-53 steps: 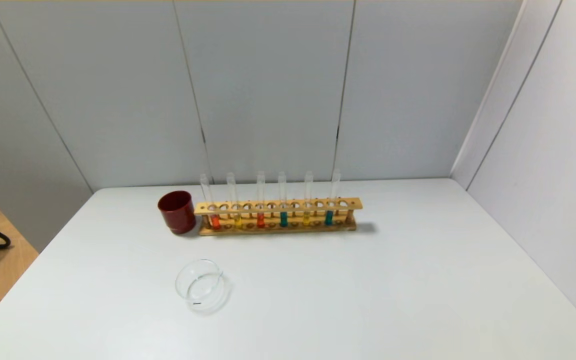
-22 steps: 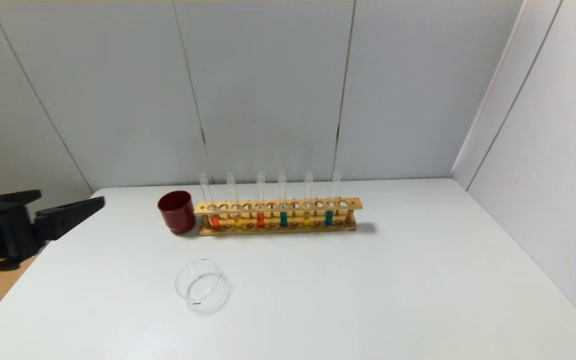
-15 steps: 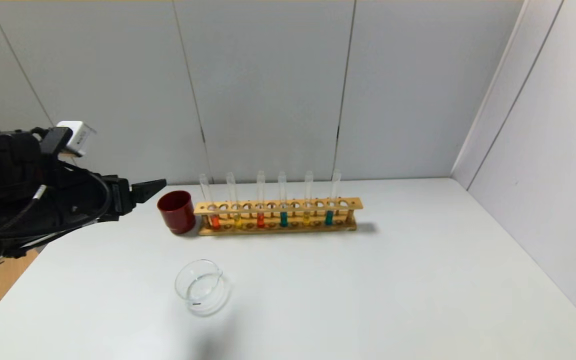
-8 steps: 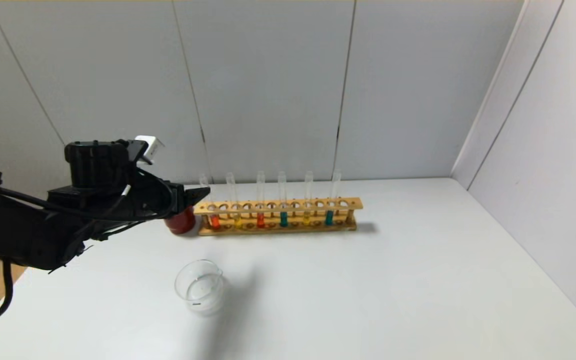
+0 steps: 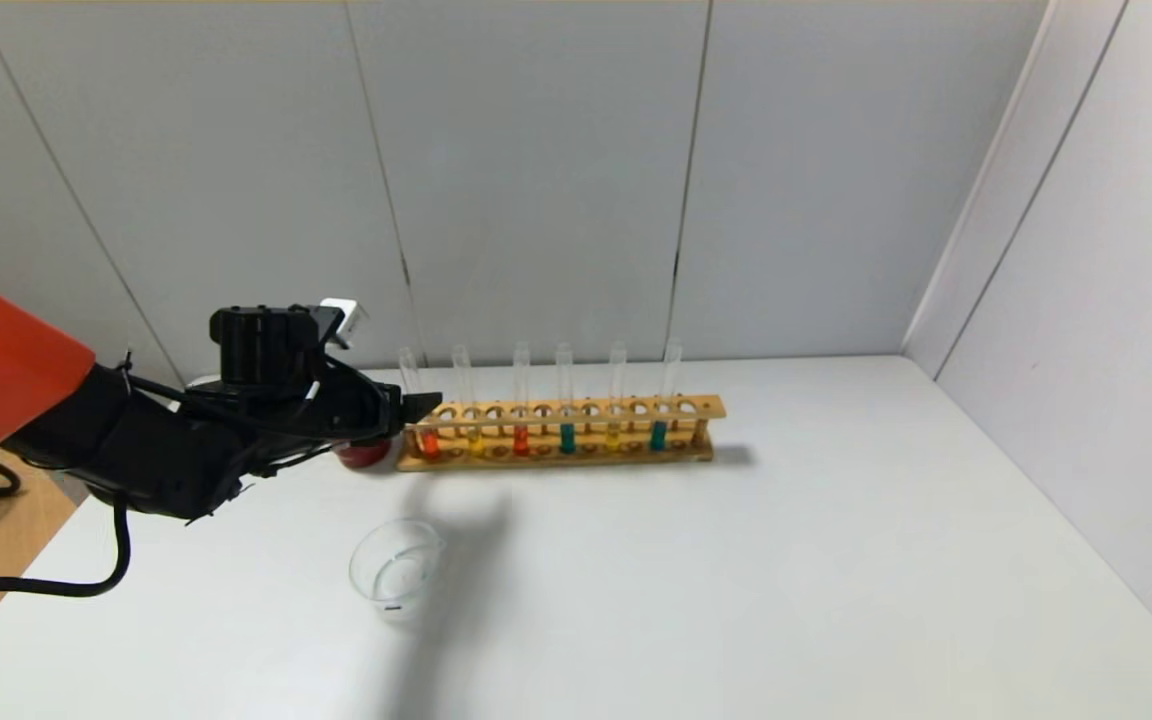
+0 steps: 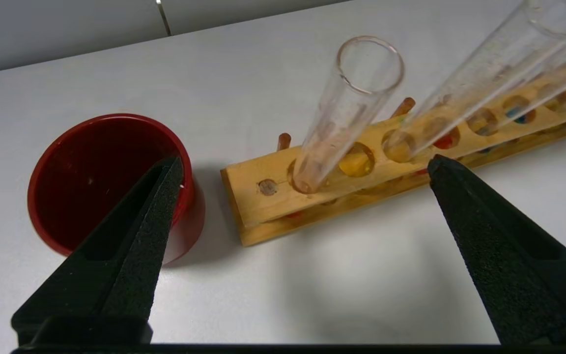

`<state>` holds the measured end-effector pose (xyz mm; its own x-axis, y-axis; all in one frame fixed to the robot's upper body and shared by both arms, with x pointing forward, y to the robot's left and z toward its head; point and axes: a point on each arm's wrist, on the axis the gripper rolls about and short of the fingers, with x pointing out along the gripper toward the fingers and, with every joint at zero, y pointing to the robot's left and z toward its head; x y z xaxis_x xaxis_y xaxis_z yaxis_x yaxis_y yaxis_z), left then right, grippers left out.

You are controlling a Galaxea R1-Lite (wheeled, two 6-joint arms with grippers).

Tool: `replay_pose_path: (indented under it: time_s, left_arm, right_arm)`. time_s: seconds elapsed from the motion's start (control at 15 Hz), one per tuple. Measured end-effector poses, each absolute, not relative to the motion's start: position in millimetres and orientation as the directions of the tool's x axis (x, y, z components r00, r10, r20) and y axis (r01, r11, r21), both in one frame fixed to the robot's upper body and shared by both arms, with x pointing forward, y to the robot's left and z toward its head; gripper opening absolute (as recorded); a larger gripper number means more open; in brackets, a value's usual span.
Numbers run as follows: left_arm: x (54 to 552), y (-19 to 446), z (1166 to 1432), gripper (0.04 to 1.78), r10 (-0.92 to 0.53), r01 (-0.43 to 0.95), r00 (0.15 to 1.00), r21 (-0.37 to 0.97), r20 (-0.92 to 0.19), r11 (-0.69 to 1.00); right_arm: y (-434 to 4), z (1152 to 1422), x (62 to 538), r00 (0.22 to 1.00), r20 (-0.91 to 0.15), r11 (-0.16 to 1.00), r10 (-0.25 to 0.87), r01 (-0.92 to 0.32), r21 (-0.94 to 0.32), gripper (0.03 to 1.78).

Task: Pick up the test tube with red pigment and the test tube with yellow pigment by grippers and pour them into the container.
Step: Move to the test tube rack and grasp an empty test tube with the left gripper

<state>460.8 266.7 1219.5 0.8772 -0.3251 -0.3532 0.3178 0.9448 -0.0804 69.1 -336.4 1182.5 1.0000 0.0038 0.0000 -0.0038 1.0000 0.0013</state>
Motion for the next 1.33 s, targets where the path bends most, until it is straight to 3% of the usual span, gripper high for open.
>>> replay_pose_path:
  time_s: [0.6,0.73,0.93,1.2,1.33]
  left_arm:
    - [487.3,267.8,1204.3,1.75,-0.288,0.284,0.886,-0.064,-0.363,0.957]
    - [487.7,267.0,1203.0,1.66,-0.290,0.287,0.884,-0.063,-0.366,0.956]
    - [486.9,262.1,1202.9,1.35,-0.301,0.299,0.881,-0.064,-0.364,0.952]
    - [484.4,255.1,1202.3,0.61,-0.316,0.315,0.876,-0.065,-0.365,0.947]
    - [483.6,253.7,1201.9,0.35,-0.319,0.318,0.874,-0.066,-0.366,0.946]
  right_arm:
    - [-336.4,1182.5,69.1,1.000,0.000,1.000,0.004,-0.004,0.002,1.75]
    - [-336.4,1182.5,69.1,1.000,0.000,1.000,0.004,-0.004,0.002,1.75]
    - [-336.4,1182.5,69.1,1.000,0.000,1.000,0.004,-0.004,0.002,1.75]
    - [-336.4,1182.5,69.1,1.000,0.000,1.000,0.004,-0.004,0.002,1.75]
    - [-336.4,1182.5,69.1,1.000,0.000,1.000,0.004,-0.004,0.002,1.75]
